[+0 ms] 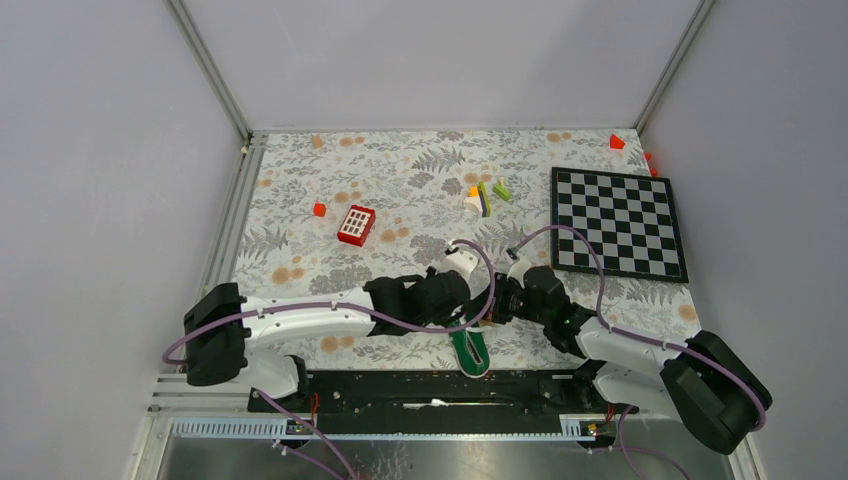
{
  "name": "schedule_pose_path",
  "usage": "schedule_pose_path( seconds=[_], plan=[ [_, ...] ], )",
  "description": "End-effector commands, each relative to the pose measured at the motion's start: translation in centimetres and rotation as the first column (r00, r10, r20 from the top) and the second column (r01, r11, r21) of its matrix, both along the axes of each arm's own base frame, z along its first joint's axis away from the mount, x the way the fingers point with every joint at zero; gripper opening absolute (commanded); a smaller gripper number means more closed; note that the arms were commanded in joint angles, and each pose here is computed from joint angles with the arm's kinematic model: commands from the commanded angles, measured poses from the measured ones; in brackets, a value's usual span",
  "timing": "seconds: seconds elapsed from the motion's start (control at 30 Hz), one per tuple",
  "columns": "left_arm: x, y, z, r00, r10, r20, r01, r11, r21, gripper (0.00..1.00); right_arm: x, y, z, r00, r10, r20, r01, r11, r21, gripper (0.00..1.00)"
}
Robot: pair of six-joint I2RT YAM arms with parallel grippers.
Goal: Tie the shoes
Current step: Tie the shoelace on the shoe.
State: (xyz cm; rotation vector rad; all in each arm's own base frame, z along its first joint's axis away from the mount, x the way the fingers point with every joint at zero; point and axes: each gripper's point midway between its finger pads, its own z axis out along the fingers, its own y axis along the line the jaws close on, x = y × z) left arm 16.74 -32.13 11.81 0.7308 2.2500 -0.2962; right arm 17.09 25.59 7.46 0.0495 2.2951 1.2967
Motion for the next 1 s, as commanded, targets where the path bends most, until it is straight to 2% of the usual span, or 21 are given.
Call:
schedule_pose_path(
  seconds=[0.0,0.6,0.97],
  plan=[
    [0.3,-0.5,1.7,0.999,0.031,0.01,-0.03,0.993,-0.116,0.0,0.4,-0.5,-0.3,0.999,-0.036,0.014,0.036,0.999,-0.027,0.0],
    [0.8,2.0,-1.1,0.987,0.117,-0.108,-0.14,0.961,-0.238,0.0,0.9,-2.3,-1.1,0.991,-0.137,0.011,0.137,0.988,-0.071,0.0],
    [-0.9,2.0,-0.2,0.981,0.072,-0.179,-0.135,0.921,-0.366,0.0,1.3,-3.2,-1.6,0.984,-0.177,0.009,0.177,0.979,-0.102,0.0]
  ],
)
